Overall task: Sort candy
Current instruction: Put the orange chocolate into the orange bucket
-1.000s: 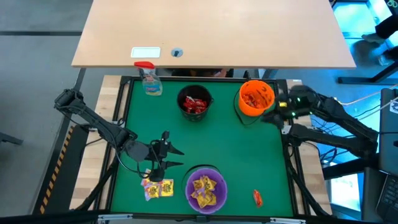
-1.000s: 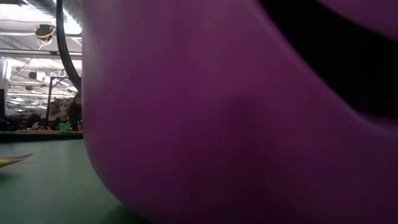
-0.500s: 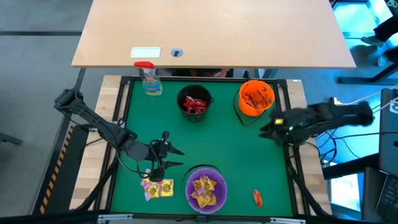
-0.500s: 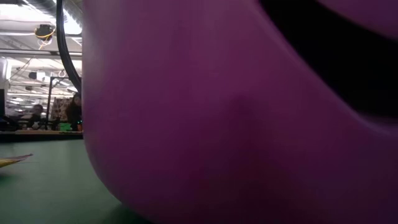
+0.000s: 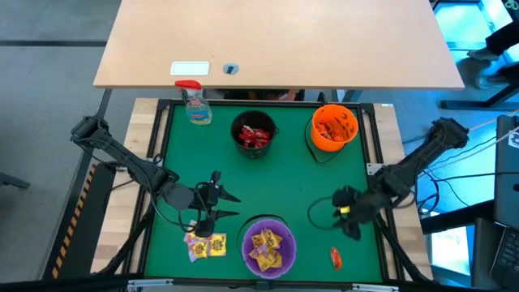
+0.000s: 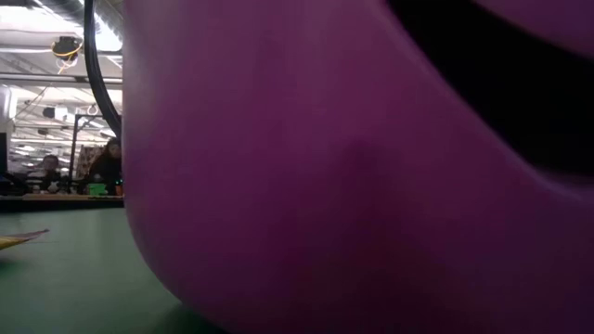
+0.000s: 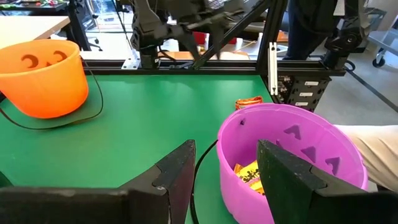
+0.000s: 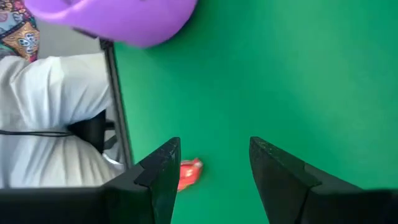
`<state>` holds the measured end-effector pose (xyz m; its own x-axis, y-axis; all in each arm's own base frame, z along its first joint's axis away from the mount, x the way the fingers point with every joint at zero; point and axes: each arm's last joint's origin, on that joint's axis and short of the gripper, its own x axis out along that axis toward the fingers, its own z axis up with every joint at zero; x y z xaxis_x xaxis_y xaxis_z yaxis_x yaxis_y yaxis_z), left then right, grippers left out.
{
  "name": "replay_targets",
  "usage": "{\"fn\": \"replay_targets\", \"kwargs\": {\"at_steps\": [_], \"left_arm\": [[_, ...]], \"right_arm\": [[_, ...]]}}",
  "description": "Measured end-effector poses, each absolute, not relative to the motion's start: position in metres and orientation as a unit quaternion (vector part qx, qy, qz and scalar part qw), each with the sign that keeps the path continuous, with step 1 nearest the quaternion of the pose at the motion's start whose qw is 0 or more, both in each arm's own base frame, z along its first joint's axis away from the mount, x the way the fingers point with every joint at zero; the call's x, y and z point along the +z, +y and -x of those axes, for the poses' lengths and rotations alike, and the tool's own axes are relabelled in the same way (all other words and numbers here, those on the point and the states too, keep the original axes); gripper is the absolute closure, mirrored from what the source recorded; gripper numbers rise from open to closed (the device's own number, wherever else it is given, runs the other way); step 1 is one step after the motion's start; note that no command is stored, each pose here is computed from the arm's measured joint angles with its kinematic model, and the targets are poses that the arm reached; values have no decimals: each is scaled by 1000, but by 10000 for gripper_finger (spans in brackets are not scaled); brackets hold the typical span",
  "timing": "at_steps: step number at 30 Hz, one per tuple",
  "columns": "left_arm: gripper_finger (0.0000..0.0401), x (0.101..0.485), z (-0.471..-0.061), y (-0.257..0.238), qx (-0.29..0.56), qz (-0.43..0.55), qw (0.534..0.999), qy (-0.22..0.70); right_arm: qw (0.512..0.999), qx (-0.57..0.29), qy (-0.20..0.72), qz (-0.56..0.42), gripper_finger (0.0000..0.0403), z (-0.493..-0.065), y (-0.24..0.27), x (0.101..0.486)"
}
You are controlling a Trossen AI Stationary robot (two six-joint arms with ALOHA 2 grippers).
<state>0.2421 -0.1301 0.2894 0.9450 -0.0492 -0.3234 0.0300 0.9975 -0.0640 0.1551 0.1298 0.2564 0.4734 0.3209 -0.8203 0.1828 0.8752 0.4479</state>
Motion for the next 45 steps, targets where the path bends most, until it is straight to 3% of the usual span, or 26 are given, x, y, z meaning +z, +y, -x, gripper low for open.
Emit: {"fn": "replay_targets", "kwargs": {"at_steps": [10, 24, 36, 45], "left_arm": [[240, 289, -242, -130, -20, 29, 986, 164], [240, 289, -242, -130, -20, 33, 986, 165], [240, 289, -242, -130, -18, 40, 985, 165], [240, 289, -242, -130, -18, 42, 985, 165]], "right_arm": [[809, 36, 515, -281, 215, -152, 182, 234], [795, 29, 524, -304, 215, -157, 206, 215], [796, 1, 569, -206, 215, -180, 238, 234], [784, -8, 591, -189, 215, -189, 252, 219]]}}
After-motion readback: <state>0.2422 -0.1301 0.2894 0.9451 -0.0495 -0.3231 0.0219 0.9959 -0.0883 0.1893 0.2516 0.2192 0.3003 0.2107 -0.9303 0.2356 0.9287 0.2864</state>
